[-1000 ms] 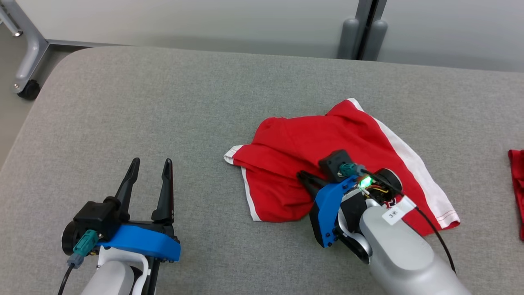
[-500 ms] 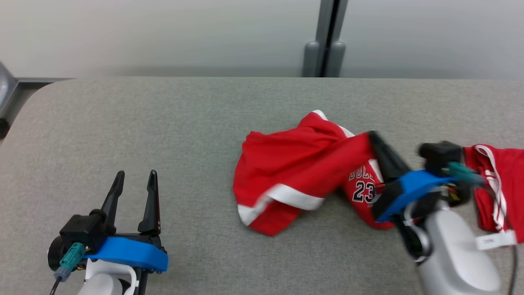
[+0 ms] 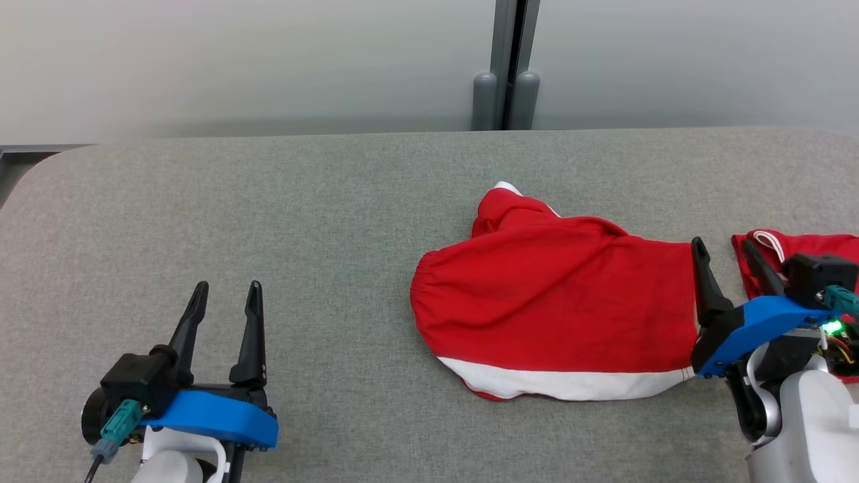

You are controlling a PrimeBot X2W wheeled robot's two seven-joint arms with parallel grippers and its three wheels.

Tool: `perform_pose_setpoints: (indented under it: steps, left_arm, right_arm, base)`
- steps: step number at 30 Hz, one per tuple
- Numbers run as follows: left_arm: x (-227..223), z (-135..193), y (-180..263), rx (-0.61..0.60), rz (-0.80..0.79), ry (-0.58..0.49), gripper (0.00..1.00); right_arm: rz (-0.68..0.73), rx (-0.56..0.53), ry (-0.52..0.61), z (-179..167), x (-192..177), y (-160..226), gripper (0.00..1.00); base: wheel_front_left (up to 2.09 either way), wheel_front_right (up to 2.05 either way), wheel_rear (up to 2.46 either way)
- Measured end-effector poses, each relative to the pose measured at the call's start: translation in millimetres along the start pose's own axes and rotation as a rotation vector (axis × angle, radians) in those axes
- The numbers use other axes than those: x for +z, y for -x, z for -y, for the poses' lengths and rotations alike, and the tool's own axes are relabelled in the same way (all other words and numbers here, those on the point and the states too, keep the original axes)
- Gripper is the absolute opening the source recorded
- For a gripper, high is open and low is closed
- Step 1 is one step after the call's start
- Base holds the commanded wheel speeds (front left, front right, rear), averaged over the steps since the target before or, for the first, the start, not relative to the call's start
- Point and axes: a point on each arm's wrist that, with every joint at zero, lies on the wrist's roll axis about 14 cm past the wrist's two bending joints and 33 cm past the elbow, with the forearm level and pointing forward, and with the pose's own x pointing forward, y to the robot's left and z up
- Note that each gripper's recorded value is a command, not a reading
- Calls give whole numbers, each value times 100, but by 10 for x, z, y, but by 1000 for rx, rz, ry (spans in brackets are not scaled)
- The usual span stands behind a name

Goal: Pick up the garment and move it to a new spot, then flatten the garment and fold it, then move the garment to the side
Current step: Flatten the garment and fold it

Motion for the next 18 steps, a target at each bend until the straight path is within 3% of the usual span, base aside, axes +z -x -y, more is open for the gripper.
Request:
perform_pose_setpoints:
  steps: [7,18]
  left_arm:
    - [15,0,21,1,3,3,100]
    - [-139,142,59,-33,-41,14,100]
  right_arm:
    - [96,25,14,-91,172,93,100]
    - [143,82,-10,-244,144,471,100]
  base:
    - [0,0,0]
    - [0,0,0]
